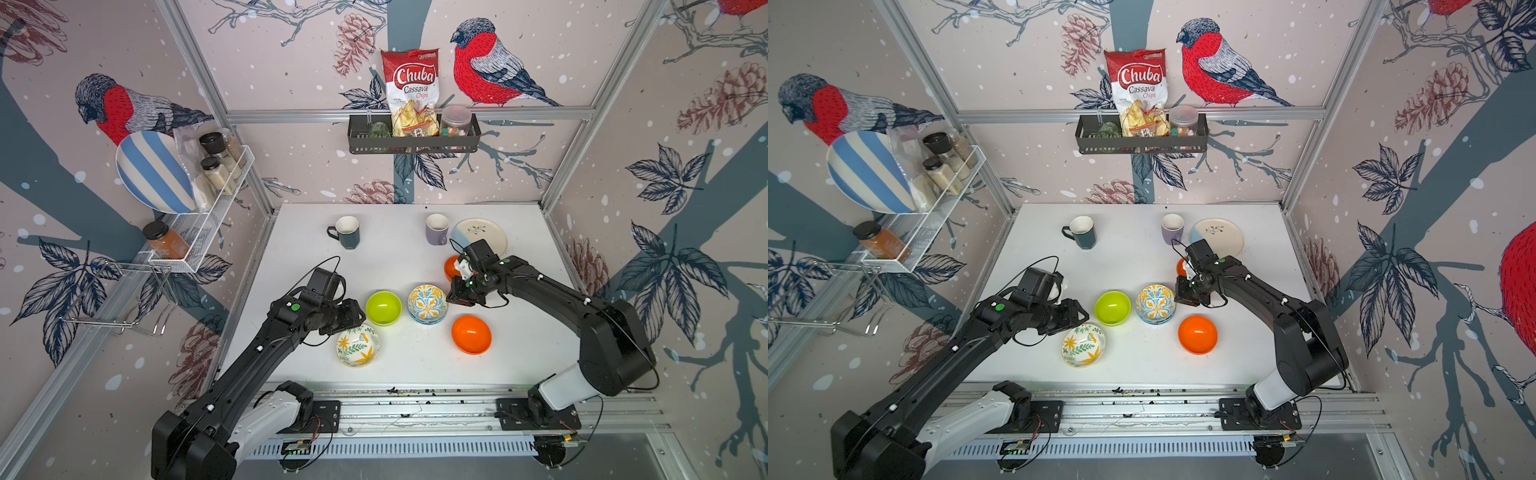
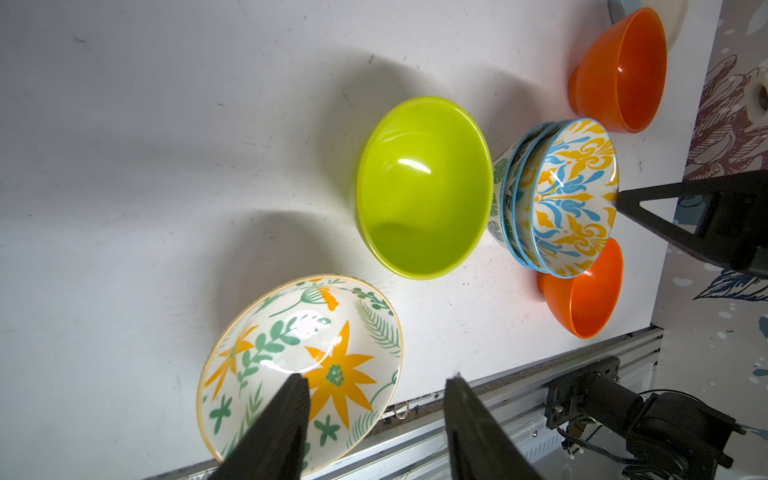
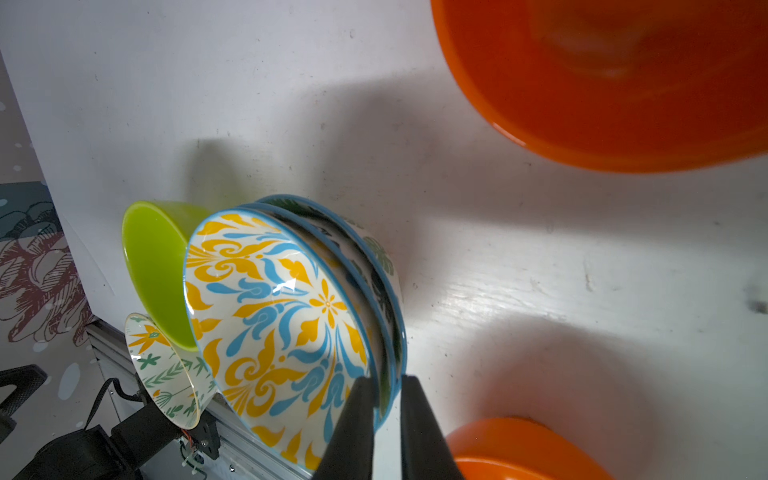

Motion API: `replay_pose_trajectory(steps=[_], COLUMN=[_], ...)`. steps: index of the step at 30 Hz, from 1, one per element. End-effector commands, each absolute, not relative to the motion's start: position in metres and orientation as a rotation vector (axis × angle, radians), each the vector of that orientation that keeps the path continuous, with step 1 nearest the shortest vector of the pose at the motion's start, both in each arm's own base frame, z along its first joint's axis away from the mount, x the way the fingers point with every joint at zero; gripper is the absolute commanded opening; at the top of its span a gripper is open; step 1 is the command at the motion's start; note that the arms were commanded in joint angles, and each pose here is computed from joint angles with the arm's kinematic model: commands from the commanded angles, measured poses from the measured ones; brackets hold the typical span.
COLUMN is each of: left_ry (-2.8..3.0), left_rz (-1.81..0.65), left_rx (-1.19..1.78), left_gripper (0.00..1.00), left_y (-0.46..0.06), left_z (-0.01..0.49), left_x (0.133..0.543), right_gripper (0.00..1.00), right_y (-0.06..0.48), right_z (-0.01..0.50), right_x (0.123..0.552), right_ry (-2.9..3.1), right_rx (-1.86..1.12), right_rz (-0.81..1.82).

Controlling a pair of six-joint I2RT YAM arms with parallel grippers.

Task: Stack the bowls
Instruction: Place the bowl on the bowl, then pick up the bowl from the center of the board.

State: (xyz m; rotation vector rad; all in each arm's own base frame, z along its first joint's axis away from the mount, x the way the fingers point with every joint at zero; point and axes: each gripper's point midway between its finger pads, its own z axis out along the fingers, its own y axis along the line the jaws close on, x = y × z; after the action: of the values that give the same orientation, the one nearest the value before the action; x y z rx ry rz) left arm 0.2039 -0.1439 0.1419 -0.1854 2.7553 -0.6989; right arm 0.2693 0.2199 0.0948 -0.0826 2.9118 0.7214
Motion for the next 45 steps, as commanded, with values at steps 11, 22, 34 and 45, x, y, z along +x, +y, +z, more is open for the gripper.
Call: replay_pose_trajectory(steps=[11, 22, 34, 45], left_ry=[2.747, 2.771, 2.790, 2.853], left_rz=[-0.671, -0.448, -0.351, -0.401], left_rx=[-0.192, -0.418, -0.724, -0.686], left_gripper=[0.55, 0.54, 0.51, 0.40], left_y=[-0.139, -0.101, -0.073, -0.086], left_z=[0.142, 0.134, 0.090, 0.072], left_x=[0.204, 0.186, 0.148, 0.142], right_gripper=[0.16, 0.23, 0.41, 0.42], right_y=[0.220, 0.222, 0.224, 0.227], right_z=[0.097, 0.122, 0.135, 0.137], right_x=[0.269, 0.274, 0.272, 0.269], right_ry=[2.905, 2.810, 2.766, 2.773], right_rx=[-0.106, -0.132, -0.149, -0.173], right_rz=[0.725, 0.736, 0.732, 0.726])
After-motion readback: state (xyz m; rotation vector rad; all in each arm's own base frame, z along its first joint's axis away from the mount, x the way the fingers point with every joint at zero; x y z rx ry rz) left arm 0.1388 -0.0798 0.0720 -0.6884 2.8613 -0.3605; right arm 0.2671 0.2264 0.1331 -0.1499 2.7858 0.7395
